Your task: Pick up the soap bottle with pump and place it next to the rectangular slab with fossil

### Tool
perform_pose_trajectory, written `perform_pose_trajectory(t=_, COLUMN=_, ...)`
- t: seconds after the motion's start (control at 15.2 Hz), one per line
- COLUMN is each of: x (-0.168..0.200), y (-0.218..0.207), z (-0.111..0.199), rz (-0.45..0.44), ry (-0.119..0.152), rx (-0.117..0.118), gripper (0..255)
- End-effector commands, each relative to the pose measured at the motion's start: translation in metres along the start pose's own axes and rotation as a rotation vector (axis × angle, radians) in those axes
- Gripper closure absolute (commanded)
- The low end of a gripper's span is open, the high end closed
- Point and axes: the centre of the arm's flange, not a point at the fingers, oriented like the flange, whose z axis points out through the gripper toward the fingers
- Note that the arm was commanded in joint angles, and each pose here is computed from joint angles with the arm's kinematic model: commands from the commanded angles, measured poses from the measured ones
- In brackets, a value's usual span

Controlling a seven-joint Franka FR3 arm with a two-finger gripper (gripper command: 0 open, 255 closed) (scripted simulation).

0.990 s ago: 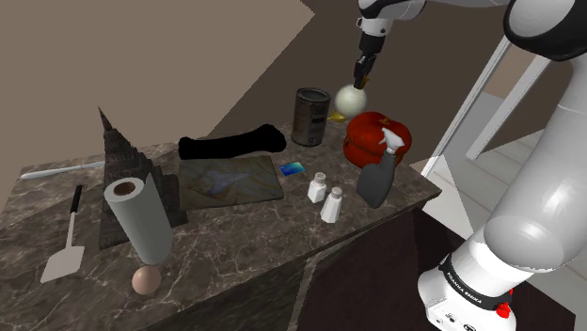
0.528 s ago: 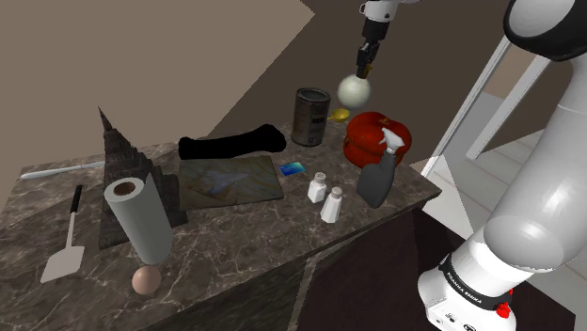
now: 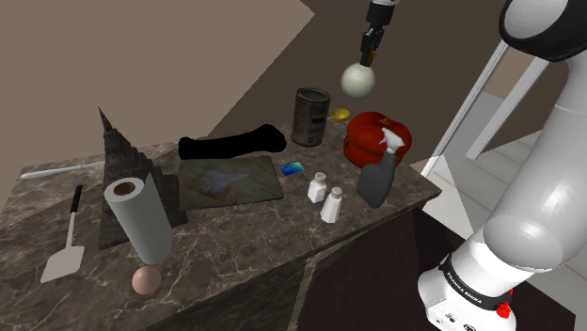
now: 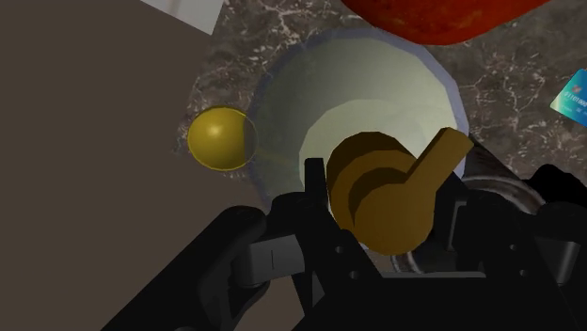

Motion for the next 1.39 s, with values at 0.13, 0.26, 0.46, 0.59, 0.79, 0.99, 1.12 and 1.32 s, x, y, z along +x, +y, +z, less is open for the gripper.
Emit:
perform_pose_trajectory(t=0.13, x=0.001, y=-0.001, z=-0.021, rz=0.0, ry=0.0, rx=0.0, gripper=255)
perform_pose_trajectory(t=0.26, x=0.002, y=0.0, z=-0.031, rz=0.0, ry=0.0, rx=0.0, gripper=255)
perform_pose_trajectory(t=0.46, x=0.002, y=0.0, z=-0.044, rz=0.0, ry=0.0, rx=0.0, gripper=255)
perform_pose_trajectory(t=0.59, x=0.0, y=-0.026, z=-0.045, rz=0.0, ry=0.0, rx=0.0, gripper=255)
perform_pose_trajectory(t=0.79, x=-0.003, y=-0.066, z=-0.046, rz=0.0, ry=0.0, rx=0.0, gripper=255)
perform_pose_trajectory(t=0.99, x=-0.006, y=-0.105, z=-0.048, rz=0.0, ry=0.0, rx=0.0, gripper=255)
perform_pose_trajectory(t=1.12, x=-0.009, y=-0.131, z=-0.049, rz=0.0, ry=0.0, rx=0.0, gripper=255)
perform_pose_trajectory(t=1.32, x=-0.012, y=-0.171, z=-0.05, rz=0.0, ry=0.0, rx=0.0, gripper=255)
